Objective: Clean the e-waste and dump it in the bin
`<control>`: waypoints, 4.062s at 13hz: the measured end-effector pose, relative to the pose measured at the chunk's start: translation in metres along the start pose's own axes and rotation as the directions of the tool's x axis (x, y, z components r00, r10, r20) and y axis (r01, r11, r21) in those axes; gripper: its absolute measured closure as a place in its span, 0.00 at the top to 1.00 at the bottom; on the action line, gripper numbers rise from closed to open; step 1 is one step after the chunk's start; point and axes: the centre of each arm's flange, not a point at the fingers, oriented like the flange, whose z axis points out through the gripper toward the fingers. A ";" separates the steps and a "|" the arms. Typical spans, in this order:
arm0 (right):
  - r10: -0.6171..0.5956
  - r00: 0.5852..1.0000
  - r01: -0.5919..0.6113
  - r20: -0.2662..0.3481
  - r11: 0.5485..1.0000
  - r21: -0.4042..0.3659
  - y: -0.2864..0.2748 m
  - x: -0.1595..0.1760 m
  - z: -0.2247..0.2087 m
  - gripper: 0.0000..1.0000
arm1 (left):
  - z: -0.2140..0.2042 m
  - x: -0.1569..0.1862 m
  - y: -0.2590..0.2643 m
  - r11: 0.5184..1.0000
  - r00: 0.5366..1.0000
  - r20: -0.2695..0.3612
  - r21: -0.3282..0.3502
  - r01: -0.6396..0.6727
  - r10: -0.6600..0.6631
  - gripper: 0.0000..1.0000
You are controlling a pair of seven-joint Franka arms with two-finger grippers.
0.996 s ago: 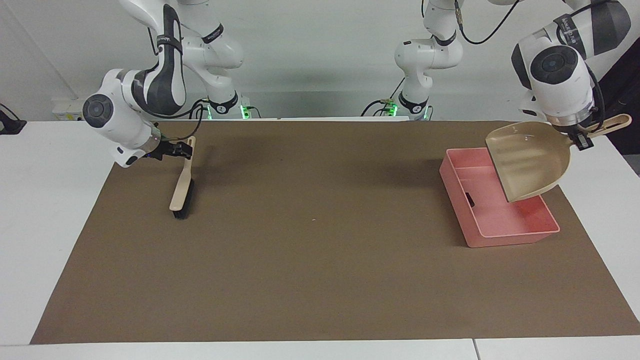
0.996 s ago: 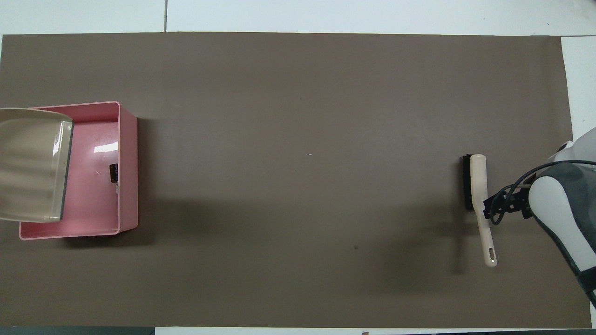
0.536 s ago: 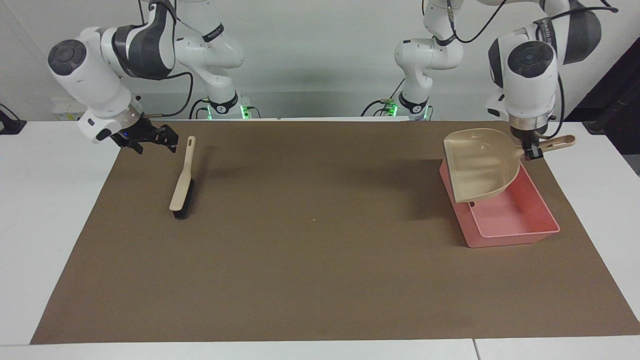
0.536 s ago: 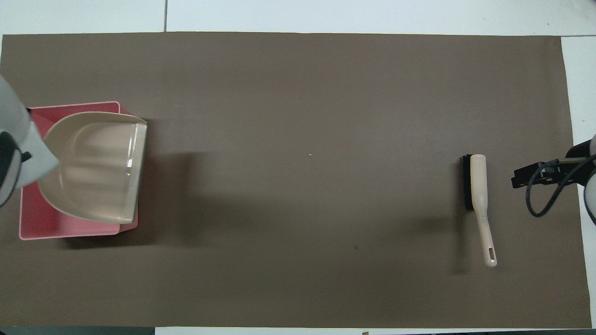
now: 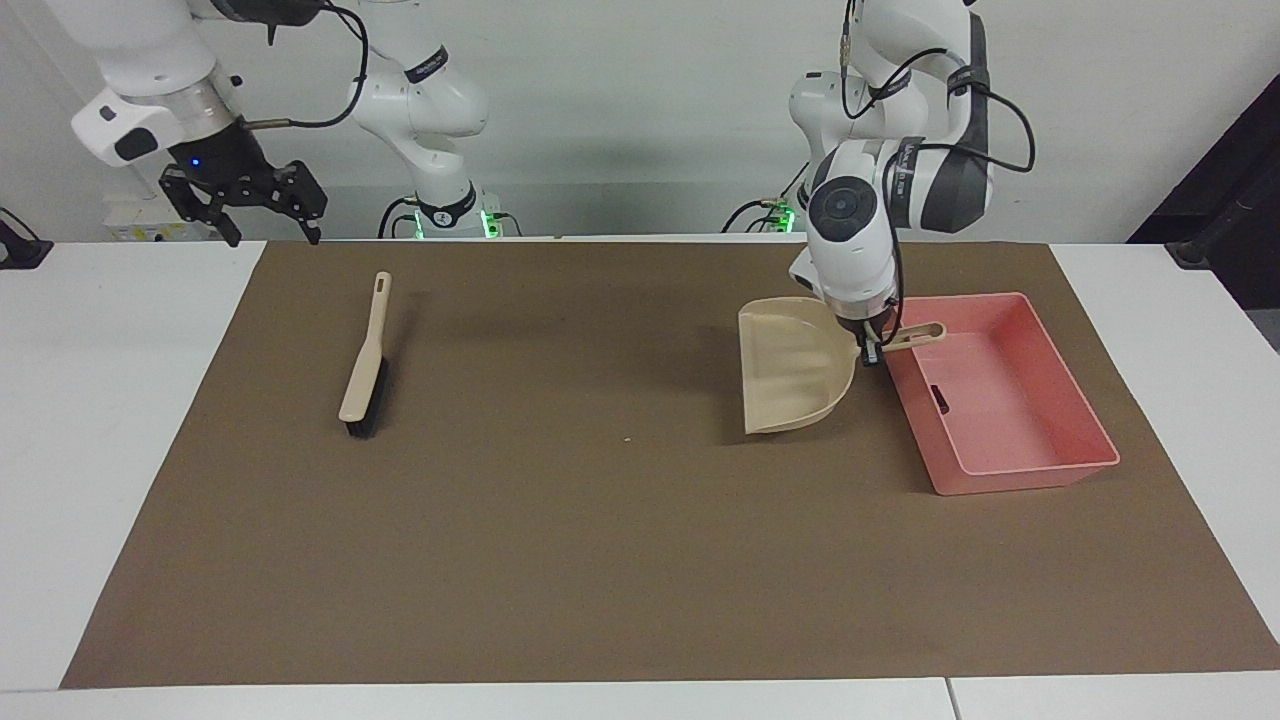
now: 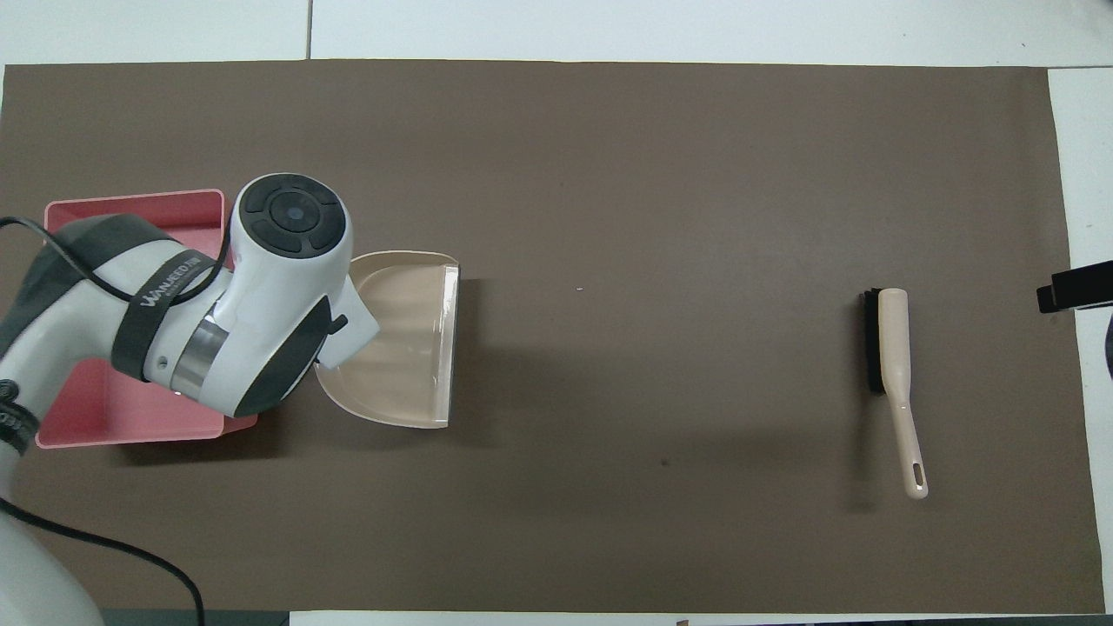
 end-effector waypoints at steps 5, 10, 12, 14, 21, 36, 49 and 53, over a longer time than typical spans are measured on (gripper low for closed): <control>0.027 0.999 -0.027 0.047 1.000 0.005 0.014 0.011 0.020 1.00 | 0.041 0.055 -0.007 1.000 0.999 -0.051 -0.022 0.015 -0.017 0.33; 0.029 0.997 -0.028 0.066 1.000 -0.005 0.013 0.005 0.029 1.00 | 0.048 0.060 -0.008 1.000 0.999 -0.050 -0.027 0.013 -0.014 0.33; 0.016 0.997 -0.014 0.075 1.000 -0.026 0.006 0.003 0.032 1.00 | 0.046 0.065 -0.006 1.000 0.999 -0.049 -0.022 0.004 -0.005 0.33; -0.006 0.997 0.011 0.082 0.998 -0.060 -0.004 0.004 0.034 1.00 | 0.045 0.069 -0.004 1.000 0.999 -0.047 -0.020 0.004 -0.005 0.40; 0.011 0.996 -0.004 0.094 0.997 -0.073 -0.007 0.006 0.041 1.00 | 0.002 0.031 0.008 0.954 0.953 -0.060 -0.014 0.298 -0.298 0.97; 0.033 0.995 -0.028 0.092 0.998 -0.055 -0.031 0.007 0.041 1.00 | -0.113 -0.265 0.011 -0.034 -0.087 -0.120 -0.391 0.920 -0.989 0.98; 0.033 0.995 -0.028 0.090 0.998 -0.055 -0.031 0.007 0.040 1.00 | -0.132 -0.301 0.028 -0.051 -0.097 -0.091 -0.414 0.909 -0.991 0.98; 0.033 0.995 -0.028 0.090 0.998 -0.055 -0.031 0.007 0.040 1.00 | -0.132 -0.299 0.027 -0.048 -0.095 -0.092 -0.420 0.906 -0.991 0.98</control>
